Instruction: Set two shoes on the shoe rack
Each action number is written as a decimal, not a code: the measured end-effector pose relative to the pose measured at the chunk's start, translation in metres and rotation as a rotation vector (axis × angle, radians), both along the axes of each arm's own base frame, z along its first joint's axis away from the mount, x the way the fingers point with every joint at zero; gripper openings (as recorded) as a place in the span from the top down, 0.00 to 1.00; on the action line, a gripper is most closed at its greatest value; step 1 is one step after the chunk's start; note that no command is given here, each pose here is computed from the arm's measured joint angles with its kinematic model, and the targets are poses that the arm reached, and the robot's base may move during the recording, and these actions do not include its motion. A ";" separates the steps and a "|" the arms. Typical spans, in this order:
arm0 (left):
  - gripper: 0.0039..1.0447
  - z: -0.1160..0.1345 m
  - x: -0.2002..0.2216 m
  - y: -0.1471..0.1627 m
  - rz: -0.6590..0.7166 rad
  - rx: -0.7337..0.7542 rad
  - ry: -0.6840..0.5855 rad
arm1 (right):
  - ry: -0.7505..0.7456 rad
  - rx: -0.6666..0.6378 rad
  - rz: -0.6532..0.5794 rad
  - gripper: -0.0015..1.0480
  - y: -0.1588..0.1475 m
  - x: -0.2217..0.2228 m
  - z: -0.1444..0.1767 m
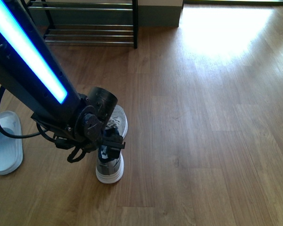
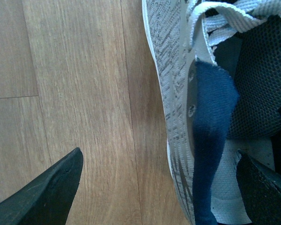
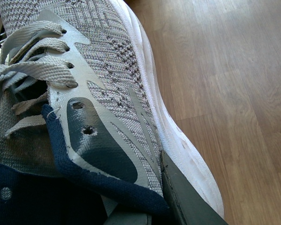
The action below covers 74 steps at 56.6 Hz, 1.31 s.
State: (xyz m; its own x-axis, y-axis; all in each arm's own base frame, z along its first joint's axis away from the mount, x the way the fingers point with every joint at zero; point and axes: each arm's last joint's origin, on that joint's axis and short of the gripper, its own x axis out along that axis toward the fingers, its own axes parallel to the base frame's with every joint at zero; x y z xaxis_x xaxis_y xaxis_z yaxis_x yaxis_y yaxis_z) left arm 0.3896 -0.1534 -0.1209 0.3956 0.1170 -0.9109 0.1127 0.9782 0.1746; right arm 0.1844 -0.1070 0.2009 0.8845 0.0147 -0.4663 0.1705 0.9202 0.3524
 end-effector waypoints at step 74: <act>0.99 0.114 -0.032 0.032 0.102 -0.072 -0.302 | 0.000 0.000 0.000 0.99 0.000 0.000 0.000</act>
State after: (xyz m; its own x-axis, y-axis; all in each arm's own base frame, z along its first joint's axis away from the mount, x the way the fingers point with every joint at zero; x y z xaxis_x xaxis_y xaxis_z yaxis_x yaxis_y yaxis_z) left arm 0.3572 -0.1215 -0.0066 0.6386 0.1096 -0.7617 -0.0325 0.9928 0.1157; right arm 0.1844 -0.1070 0.2009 0.8845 0.0147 -0.4663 0.1705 0.9202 0.3524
